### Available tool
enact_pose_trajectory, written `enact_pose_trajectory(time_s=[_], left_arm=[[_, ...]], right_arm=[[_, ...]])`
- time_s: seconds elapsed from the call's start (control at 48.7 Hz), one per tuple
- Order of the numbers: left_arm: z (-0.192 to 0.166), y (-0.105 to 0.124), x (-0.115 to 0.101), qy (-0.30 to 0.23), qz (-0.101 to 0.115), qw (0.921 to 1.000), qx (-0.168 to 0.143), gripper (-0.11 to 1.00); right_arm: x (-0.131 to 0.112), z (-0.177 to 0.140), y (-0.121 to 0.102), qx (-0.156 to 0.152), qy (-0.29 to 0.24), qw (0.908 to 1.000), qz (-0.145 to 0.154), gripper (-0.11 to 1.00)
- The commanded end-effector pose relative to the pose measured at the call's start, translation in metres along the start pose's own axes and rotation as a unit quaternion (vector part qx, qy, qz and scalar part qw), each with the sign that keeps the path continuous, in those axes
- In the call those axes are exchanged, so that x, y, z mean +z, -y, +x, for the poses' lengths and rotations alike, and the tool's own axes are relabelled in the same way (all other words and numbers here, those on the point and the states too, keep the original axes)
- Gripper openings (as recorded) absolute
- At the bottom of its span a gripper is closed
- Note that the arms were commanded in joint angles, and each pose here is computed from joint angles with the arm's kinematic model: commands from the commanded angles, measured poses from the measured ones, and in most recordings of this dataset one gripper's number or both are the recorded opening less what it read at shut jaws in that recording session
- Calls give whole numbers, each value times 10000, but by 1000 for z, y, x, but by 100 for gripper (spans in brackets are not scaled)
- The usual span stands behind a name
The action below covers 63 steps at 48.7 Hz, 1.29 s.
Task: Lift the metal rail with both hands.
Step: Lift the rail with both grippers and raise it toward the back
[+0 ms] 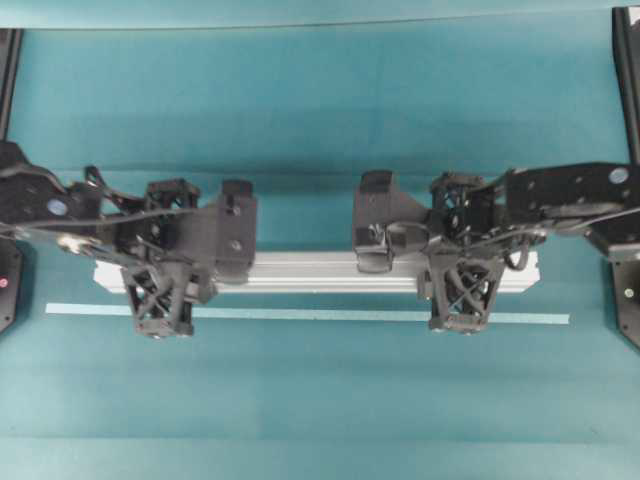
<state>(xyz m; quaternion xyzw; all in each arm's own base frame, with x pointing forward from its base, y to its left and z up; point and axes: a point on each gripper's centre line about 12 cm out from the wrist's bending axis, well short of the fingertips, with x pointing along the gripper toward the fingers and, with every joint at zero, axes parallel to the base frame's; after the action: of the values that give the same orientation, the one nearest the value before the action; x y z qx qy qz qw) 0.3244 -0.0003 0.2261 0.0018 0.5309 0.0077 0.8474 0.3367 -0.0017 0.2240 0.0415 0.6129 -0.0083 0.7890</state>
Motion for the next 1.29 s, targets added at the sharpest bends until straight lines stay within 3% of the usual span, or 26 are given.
enact_pose_trajectory(time_s=[0.0, 0.267, 0.76, 1.274], left_arm=[[-30, -4, 13, 360, -87, 9993, 26, 36], [-65, -15, 19, 489, -264, 9984, 96, 36], [-98, -16, 41, 695, -272, 9971, 119, 36], [-148, -19, 65, 932, -346, 9949, 139, 36]], right_arm=[[6, -18, 0, 25, 77, 10000, 59, 39], [19, -54, -1, 34, 69, 10000, 56, 39], [31, -106, -2, 47, 37, 9992, 392, 39], [43, -164, -6, 78, 264, 9989, 377, 39]])
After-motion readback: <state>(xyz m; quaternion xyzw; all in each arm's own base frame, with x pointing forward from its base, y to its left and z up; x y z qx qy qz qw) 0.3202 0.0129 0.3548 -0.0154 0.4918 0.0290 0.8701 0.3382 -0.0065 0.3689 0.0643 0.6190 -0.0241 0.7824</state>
